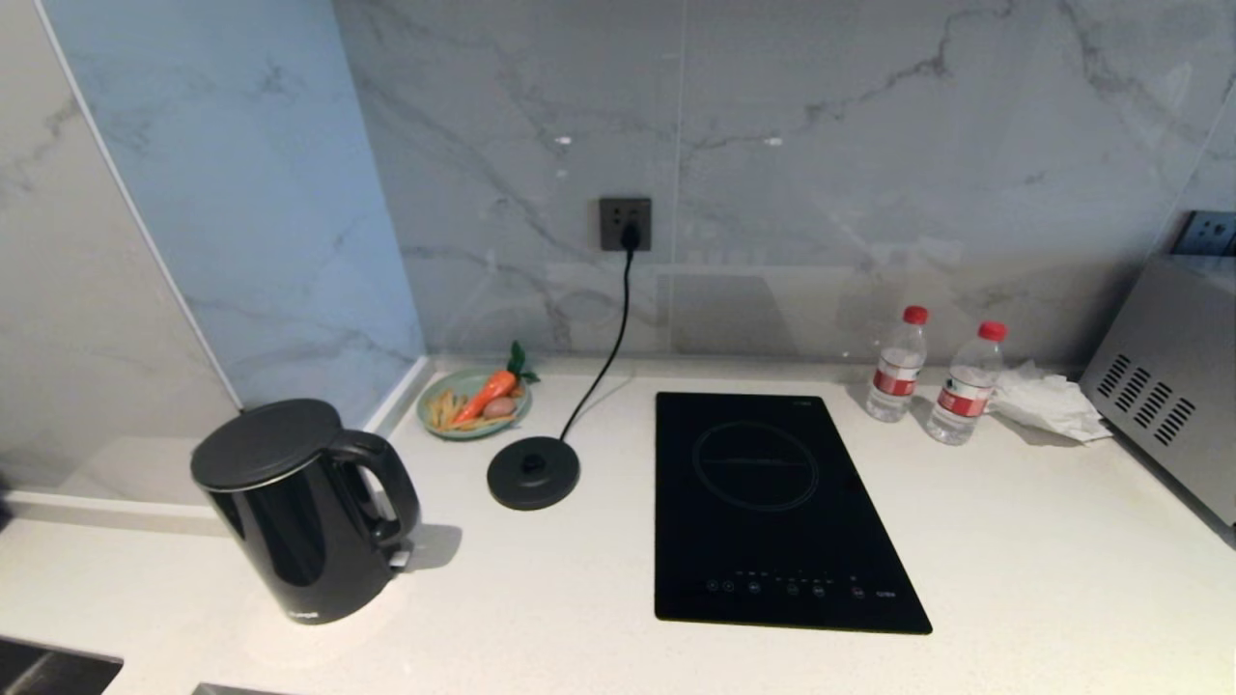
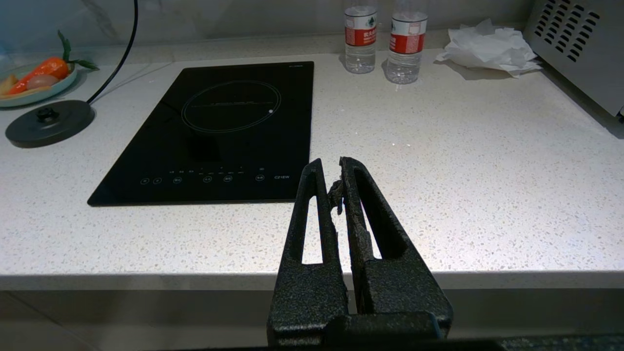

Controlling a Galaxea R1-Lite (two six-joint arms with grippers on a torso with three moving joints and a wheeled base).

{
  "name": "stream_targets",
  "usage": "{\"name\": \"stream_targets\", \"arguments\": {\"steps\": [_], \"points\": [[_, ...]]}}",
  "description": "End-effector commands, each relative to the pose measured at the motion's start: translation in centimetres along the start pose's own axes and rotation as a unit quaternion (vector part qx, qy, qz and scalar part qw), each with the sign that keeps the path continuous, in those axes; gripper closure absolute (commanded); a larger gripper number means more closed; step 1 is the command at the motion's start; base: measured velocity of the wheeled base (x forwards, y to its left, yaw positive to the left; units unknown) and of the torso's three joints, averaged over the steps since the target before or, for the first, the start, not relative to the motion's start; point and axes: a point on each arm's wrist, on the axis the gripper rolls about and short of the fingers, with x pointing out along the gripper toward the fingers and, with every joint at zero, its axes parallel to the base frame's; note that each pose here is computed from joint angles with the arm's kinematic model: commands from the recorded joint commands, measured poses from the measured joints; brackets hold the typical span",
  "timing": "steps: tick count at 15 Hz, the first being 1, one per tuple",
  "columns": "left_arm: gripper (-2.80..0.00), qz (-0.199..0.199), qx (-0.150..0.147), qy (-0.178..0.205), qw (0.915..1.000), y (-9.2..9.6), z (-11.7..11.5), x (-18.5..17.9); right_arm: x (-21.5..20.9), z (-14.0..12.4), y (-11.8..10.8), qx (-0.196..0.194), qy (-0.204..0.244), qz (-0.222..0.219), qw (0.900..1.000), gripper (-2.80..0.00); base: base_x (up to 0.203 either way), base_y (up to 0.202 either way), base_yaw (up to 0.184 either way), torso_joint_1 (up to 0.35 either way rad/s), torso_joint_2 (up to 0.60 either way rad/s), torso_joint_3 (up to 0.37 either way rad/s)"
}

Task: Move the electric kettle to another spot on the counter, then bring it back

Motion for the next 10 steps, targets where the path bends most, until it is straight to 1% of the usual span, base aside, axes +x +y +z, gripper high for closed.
{"name": "stream_targets", "arguments": {"steps": [1, 10], "points": [[0.00, 0.000, 0.000, 0.001, 1.0000, 0.00, 0.00, 0.02, 0.00, -0.01, 0.00, 0.001, 0.000, 0.000, 1.000, 0.00, 0.000, 0.000, 0.000, 0.000, 0.00, 0.000], [0.00, 0.000, 0.000, 0.001, 1.0000, 0.00, 0.00, 0.02, 0.00, -0.01, 0.00, 0.001, 0.000, 0.000, 1.000, 0.00, 0.000, 0.000, 0.000, 0.000, 0.00, 0.000]]}}
